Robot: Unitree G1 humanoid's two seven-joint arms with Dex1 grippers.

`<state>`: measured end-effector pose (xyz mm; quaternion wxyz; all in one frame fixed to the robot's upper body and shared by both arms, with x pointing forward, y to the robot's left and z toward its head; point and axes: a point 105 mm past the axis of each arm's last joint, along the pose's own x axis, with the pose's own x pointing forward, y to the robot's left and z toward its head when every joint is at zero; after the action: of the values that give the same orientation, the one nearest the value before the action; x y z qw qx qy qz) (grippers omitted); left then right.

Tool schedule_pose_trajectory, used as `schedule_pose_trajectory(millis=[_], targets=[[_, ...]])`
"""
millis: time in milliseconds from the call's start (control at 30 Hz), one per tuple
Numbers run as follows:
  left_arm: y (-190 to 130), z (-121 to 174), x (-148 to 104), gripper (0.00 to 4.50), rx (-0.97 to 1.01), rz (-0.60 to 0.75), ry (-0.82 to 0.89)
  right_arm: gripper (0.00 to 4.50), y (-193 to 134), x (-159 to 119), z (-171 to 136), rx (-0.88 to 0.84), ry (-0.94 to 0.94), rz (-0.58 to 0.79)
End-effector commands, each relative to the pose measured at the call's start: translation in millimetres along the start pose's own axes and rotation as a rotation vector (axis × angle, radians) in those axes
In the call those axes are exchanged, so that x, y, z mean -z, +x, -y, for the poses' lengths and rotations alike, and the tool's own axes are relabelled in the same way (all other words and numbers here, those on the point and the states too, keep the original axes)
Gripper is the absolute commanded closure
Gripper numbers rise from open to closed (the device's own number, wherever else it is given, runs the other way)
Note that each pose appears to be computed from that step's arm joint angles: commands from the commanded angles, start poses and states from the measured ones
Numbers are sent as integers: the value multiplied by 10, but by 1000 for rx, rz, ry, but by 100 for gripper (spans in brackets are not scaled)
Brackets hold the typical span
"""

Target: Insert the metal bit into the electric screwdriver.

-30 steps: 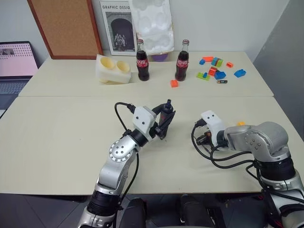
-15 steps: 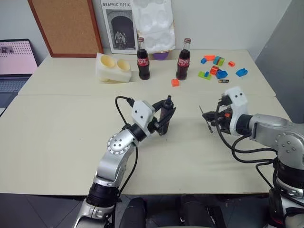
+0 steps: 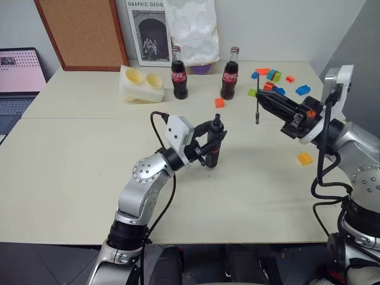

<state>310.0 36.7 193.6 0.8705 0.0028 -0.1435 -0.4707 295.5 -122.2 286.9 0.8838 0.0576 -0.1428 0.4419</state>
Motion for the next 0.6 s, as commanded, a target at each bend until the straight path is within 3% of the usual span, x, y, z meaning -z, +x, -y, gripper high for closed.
schedule_pose_trajectory(millis=[33,600], targets=[[19,99,-174,284,43,61,8,450,52,-199,-88,-32,-33,149],[7,179,-169,284,58,47,-10,450,234,-191,-250,-74,79,269]])
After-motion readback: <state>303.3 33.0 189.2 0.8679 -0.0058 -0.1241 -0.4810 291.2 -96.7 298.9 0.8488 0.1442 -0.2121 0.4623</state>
